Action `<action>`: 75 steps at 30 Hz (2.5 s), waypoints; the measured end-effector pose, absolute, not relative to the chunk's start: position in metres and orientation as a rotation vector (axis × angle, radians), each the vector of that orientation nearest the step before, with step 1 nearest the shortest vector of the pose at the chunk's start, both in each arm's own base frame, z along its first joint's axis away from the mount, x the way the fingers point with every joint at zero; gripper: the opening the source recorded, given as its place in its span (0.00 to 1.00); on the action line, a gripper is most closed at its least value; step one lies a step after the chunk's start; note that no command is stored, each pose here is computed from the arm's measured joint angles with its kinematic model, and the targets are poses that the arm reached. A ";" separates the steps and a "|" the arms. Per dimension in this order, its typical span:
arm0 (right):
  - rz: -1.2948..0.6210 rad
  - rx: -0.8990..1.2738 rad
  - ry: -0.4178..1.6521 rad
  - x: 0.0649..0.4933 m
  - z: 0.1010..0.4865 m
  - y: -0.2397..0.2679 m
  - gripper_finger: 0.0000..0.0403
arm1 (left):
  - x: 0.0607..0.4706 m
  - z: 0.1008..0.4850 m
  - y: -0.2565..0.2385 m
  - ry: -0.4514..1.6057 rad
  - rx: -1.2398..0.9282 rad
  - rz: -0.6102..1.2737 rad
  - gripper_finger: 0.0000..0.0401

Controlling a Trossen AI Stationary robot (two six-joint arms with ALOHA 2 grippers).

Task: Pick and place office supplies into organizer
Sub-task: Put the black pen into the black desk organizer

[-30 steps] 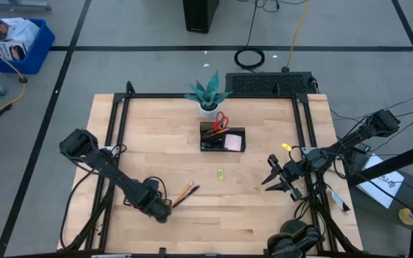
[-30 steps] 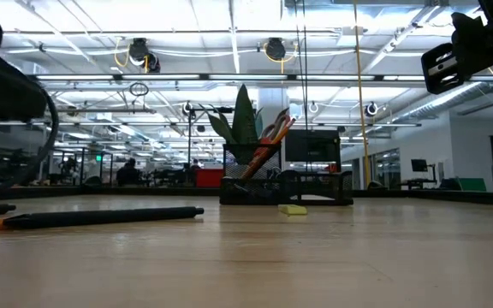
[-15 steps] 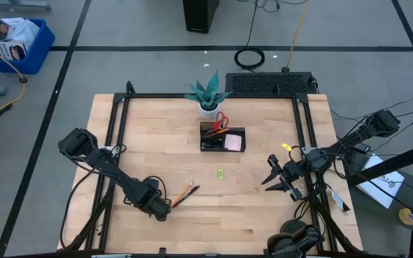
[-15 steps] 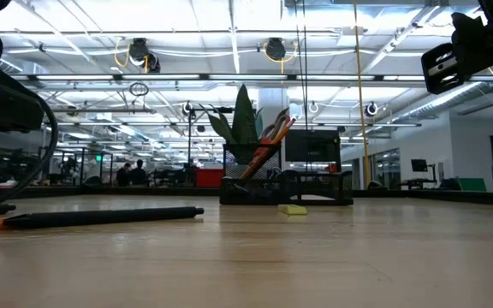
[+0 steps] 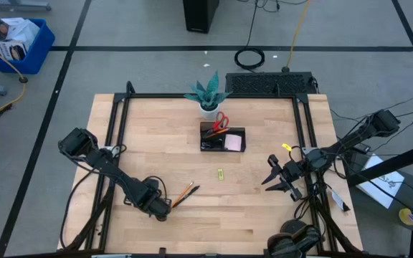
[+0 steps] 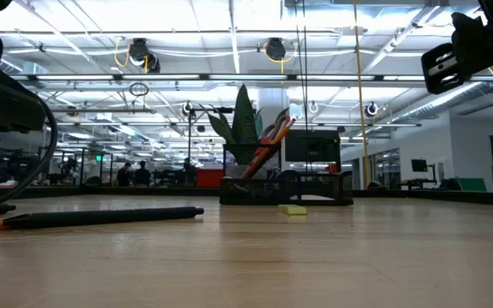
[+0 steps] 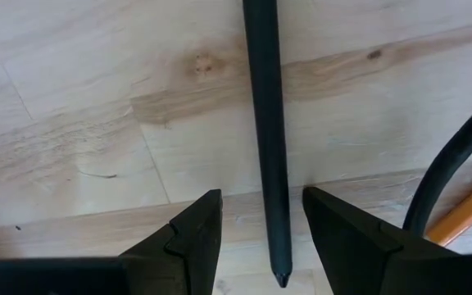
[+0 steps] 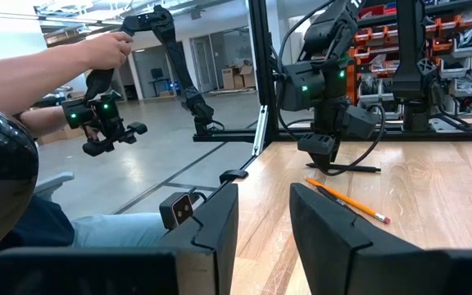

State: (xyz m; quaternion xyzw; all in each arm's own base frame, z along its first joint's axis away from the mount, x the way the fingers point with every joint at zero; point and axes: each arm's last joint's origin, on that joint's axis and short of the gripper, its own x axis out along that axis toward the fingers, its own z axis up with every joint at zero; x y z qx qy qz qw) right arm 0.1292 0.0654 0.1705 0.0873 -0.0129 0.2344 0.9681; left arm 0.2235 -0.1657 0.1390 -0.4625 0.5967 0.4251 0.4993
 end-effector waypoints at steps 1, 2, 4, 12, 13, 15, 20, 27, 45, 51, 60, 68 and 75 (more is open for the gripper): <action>0.474 0.176 -0.026 0.129 0.171 0.065 0.25 | 0.224 0.139 -0.166 1.437 -1.117 1.028 0.46; 0.474 0.176 -0.026 0.129 0.170 0.065 0.25 | 0.224 0.139 -0.166 1.432 -1.115 1.028 0.46; 0.474 0.176 -0.026 0.129 0.170 0.065 0.25 | 0.224 0.139 -0.166 1.428 -1.117 1.023 0.46; 0.474 0.176 -0.026 0.129 0.170 0.065 0.25 | 0.226 0.138 -0.169 1.377 -1.111 0.975 0.46; 0.474 0.176 -0.026 0.129 0.170 0.065 0.25 | 0.226 0.138 -0.170 1.377 -1.108 0.973 0.46; 0.474 0.176 -0.026 0.129 0.170 0.065 0.25 | 0.225 0.138 -0.171 1.370 -1.101 0.971 0.46; 0.474 0.176 -0.026 0.129 0.170 0.065 0.25 | 0.223 0.138 -0.173 1.360 -1.105 0.979 0.46; 0.474 0.176 -0.026 0.129 0.170 0.065 0.25 | 0.219 0.128 -0.171 1.355 -1.142 0.967 0.38; 0.474 0.177 -0.026 0.129 0.170 0.065 0.25 | 0.220 0.128 -0.172 1.341 -1.120 0.934 0.06; 0.474 0.176 -0.026 0.129 0.170 0.065 0.25 | 0.220 0.127 -0.172 1.313 -1.083 0.910 0.11; 0.474 0.176 -0.026 0.129 0.170 0.065 0.25 | 0.229 0.138 -0.179 1.184 -0.962 0.786 0.06; 0.474 0.176 -0.026 0.129 0.171 0.065 0.25 | 0.240 0.146 -0.188 1.068 -0.896 0.644 0.06; 0.474 0.177 -0.026 0.129 0.170 0.065 0.25 | 0.246 0.151 -0.192 0.961 -0.844 0.564 0.06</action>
